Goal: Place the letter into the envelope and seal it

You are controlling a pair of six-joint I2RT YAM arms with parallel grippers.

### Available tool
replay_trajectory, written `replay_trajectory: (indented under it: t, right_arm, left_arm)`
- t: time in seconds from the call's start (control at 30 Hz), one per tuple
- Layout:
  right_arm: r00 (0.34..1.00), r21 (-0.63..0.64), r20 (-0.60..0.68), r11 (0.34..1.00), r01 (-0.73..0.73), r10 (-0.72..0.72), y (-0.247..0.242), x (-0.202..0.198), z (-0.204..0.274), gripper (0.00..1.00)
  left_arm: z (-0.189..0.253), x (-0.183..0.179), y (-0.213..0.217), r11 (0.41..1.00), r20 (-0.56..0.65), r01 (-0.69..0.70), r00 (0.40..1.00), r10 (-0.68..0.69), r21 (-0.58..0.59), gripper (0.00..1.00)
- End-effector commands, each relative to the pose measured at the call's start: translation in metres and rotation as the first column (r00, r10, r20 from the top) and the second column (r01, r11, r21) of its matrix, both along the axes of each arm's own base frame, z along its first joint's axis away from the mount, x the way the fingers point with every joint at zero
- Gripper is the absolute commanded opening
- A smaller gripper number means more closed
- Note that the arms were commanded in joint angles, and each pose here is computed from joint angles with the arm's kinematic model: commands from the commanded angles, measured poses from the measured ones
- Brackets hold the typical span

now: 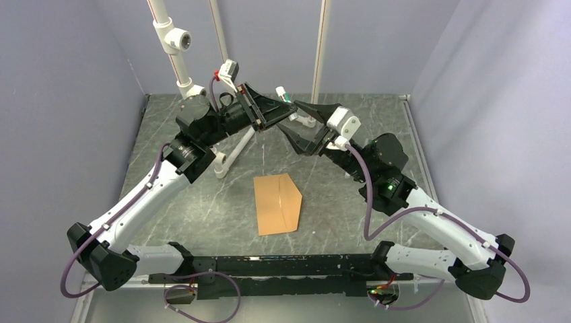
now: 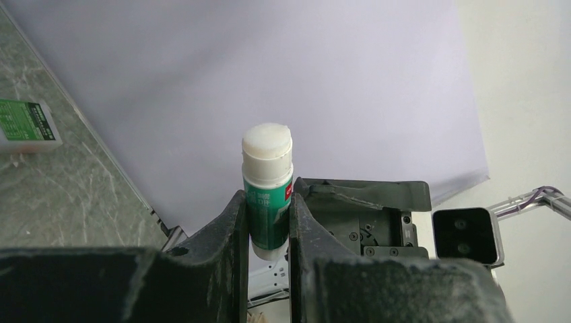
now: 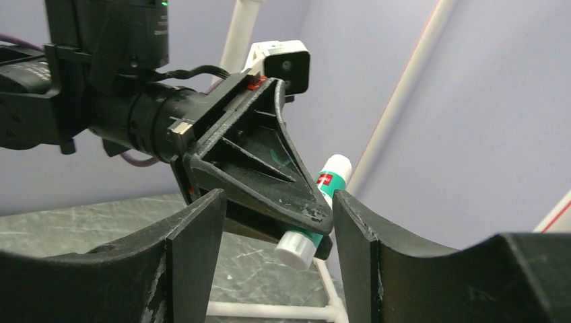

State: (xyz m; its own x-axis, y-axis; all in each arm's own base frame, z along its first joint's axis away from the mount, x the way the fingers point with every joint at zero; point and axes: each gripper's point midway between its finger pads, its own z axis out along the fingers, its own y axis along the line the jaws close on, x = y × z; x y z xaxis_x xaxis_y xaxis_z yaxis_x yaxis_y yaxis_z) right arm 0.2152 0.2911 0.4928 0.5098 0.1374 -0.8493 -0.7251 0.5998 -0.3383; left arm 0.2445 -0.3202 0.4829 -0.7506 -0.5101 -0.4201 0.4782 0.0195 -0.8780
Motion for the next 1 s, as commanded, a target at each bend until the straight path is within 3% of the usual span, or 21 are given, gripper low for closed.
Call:
replay_trajectory:
  t: [0.0, 0.23, 0.4, 0.57, 0.97]
  right_arm:
    - [0.993, 0.067, 0.032, 0.992, 0.108, -0.111, -0.013, 0.01, 0.014, 0.62]
    - [0.982, 0.05, 0.027, 0.982, 0.185, -0.186, -0.021, 0.017, 0.0, 0.58]
    - [0.981, 0.058, 0.016, 0.979, 0.193, -0.195, -0.023, 0.018, 0.001, 0.46]
    - [0.98, 0.089, -0.028, 0.976, 0.201, -0.199, -0.019, 0.025, 0.007, 0.4]
    - [0.978, 0.128, -0.053, 0.97, 0.207, -0.201, -0.011, 0.033, 0.011, 0.51]
  left_arm:
    - [0.024, -0.006, 0.006, 0.998, 0.022, 0.006, 1.0, -0.005, -0.063, 0.02]
    - [0.028, -0.009, 0.009, 0.998, 0.05, 0.0, 0.999, 0.003, -0.058, 0.02]
    - [0.027, -0.01, 0.007, 0.998, 0.05, 0.021, 0.999, -0.018, -0.064, 0.02]
    - [0.026, -0.013, 0.006, 0.997, 0.068, 0.036, 0.997, -0.031, -0.072, 0.02]
    - [0.024, -0.015, 0.007, 0.996, 0.1, 0.037, 0.995, -0.028, -0.082, 0.03]
